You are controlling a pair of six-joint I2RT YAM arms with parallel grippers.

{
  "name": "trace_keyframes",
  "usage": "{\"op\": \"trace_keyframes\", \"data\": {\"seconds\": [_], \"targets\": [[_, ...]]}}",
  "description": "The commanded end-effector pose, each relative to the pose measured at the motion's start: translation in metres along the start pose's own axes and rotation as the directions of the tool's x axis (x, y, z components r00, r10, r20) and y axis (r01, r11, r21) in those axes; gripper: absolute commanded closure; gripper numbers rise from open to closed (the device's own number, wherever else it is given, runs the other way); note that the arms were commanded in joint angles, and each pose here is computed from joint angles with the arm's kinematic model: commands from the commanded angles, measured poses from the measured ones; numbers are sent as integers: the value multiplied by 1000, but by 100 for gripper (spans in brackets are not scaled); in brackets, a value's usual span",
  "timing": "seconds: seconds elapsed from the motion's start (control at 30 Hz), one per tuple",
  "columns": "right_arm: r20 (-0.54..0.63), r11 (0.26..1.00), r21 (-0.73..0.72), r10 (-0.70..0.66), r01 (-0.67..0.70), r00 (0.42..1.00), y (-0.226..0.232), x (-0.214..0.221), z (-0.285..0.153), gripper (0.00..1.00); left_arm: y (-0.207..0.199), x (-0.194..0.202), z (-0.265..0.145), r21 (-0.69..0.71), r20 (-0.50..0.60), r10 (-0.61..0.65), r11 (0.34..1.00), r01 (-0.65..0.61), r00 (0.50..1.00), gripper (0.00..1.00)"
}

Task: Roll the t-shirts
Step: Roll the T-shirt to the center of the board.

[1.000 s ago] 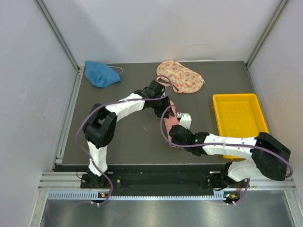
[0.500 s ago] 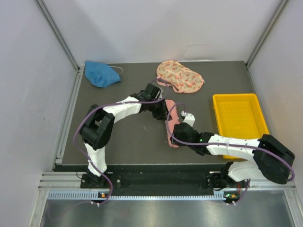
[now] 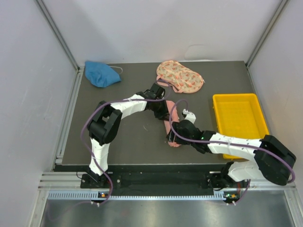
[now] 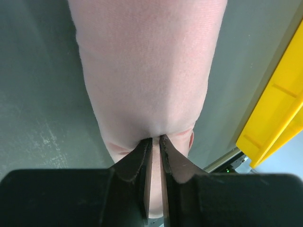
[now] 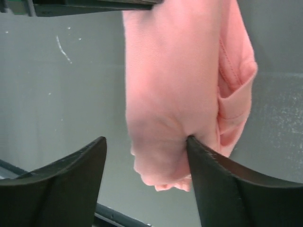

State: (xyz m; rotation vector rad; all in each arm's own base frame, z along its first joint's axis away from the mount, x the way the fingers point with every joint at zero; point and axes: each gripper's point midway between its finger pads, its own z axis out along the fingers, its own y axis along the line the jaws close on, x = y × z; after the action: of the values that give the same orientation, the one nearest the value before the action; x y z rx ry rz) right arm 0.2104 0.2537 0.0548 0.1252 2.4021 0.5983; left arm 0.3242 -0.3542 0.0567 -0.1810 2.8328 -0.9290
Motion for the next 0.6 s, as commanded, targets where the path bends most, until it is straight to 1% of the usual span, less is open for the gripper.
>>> {"op": "trace_keyframes", "data": {"seconds": [0.0, 0.1, 0.17, 0.27, 0.37, 0.4, 0.47, 0.5, 0.57], "targets": [[12, 1000, 2, 6, -6, 1000, 8, -16, -11, 27, 17, -4, 8, -94, 33, -11, 995, 14, 999, 83], [50, 1000, 6, 3, -4, 999, 11, -29, -20, 16, 17, -5, 8, -98, 34, -9, 995, 12, 999, 83], [59, 1000, 22, 8, -9, 998, 6, -36, -23, 12, 17, -5, 7, -97, 34, -5, 995, 9, 999, 83], [60, 999, 13, 32, -33, 998, 2, -41, -22, 7, 17, -5, 8, -100, 33, -3, 995, 7, 999, 83], [42, 998, 3, 60, -60, 997, -5, -43, -16, 5, 17, -5, 7, -100, 33, 0, 995, 4, 999, 83], [31, 997, -33, 70, -69, 997, 0, -44, -14, 5, 16, -5, 7, -99, 33, 2, 995, 2, 999, 83], [22, 996, -39, 83, -82, 996, -5, -43, -8, 3, 16, -6, 6, -99, 34, 2, 995, 2, 999, 83], [22, 992, -73, 104, -102, 994, -3, -49, -5, 2, 14, -7, 5, -98, 37, 3, 995, 1, 999, 83], [2, 990, -76, 119, -118, 993, -9, -48, 1, 2, 14, -6, 6, -99, 33, 6, 995, -3, 999, 83]]}}
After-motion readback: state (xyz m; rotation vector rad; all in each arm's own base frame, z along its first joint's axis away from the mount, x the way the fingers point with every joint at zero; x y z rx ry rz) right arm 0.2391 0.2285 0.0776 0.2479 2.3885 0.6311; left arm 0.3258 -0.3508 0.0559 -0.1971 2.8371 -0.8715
